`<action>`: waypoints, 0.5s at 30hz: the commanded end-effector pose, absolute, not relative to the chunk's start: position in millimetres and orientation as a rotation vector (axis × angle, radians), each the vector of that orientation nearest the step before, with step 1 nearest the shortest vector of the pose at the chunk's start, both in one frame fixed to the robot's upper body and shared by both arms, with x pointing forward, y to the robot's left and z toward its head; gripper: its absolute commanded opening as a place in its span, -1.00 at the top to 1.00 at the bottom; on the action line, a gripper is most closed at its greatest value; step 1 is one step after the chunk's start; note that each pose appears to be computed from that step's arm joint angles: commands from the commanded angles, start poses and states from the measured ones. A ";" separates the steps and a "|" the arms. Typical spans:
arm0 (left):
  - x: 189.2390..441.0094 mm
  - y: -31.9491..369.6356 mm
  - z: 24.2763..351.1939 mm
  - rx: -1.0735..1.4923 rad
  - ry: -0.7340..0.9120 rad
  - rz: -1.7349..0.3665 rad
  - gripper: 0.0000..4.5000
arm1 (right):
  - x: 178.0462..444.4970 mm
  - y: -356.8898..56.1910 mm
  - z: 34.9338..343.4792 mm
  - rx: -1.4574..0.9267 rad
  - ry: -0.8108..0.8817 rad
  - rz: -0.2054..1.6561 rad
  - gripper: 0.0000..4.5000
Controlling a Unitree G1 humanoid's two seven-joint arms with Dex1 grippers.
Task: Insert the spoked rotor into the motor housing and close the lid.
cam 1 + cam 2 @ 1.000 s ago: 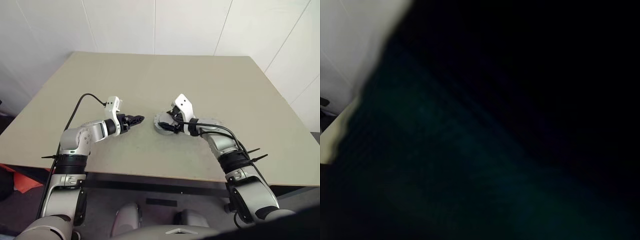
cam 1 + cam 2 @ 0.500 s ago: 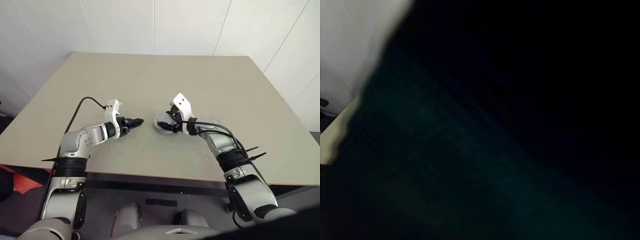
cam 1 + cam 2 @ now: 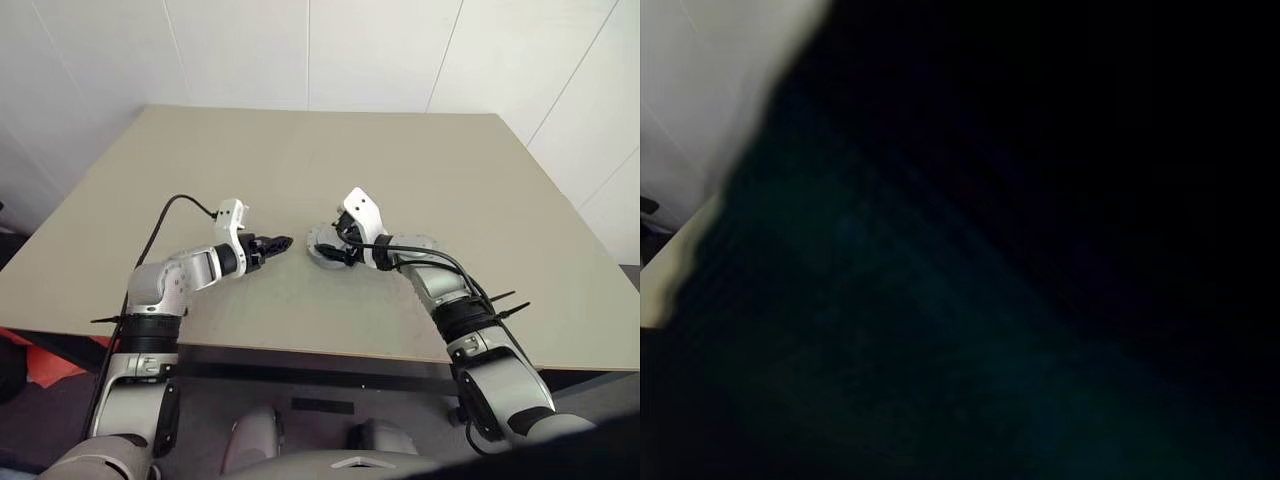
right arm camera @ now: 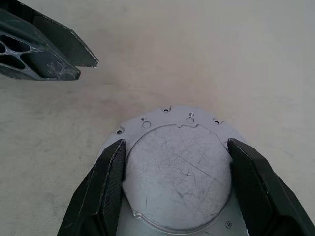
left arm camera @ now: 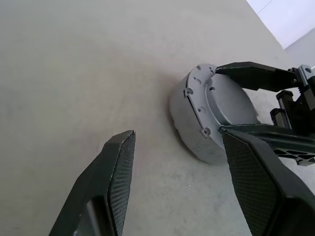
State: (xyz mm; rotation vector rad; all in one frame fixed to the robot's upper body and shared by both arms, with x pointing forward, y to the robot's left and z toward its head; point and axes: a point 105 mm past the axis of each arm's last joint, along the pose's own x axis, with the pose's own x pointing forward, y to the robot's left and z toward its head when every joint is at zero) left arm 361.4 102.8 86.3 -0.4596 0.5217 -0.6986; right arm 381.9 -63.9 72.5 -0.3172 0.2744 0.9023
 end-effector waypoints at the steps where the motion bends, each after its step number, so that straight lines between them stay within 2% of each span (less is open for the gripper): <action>1: 378.1 83.0 106.4 -0.592 0.474 -0.718 -0.25 | 381.6 -74.5 55.3 -0.368 0.349 0.868 -0.40; 3: 385.8 76.5 106.7 -0.661 0.478 -0.704 -0.09 | 381.8 -74.6 55.6 -0.371 0.348 0.867 -0.40; 10: 400.8 51.3 92.0 -0.726 0.567 -0.674 0.93 | 382.0 -75.9 57.2 -0.380 0.340 0.859 -0.40; 11: 401.2 48.1 87.6 -0.713 0.589 -0.670 0.99 | 382.0 -76.2 57.4 -0.380 0.338 0.857 -0.40; 15: 395.4 35.0 74.6 -0.662 0.676 -0.698 0.99 | 382.1 -77.2 58.0 -0.381 0.333 0.849 -0.40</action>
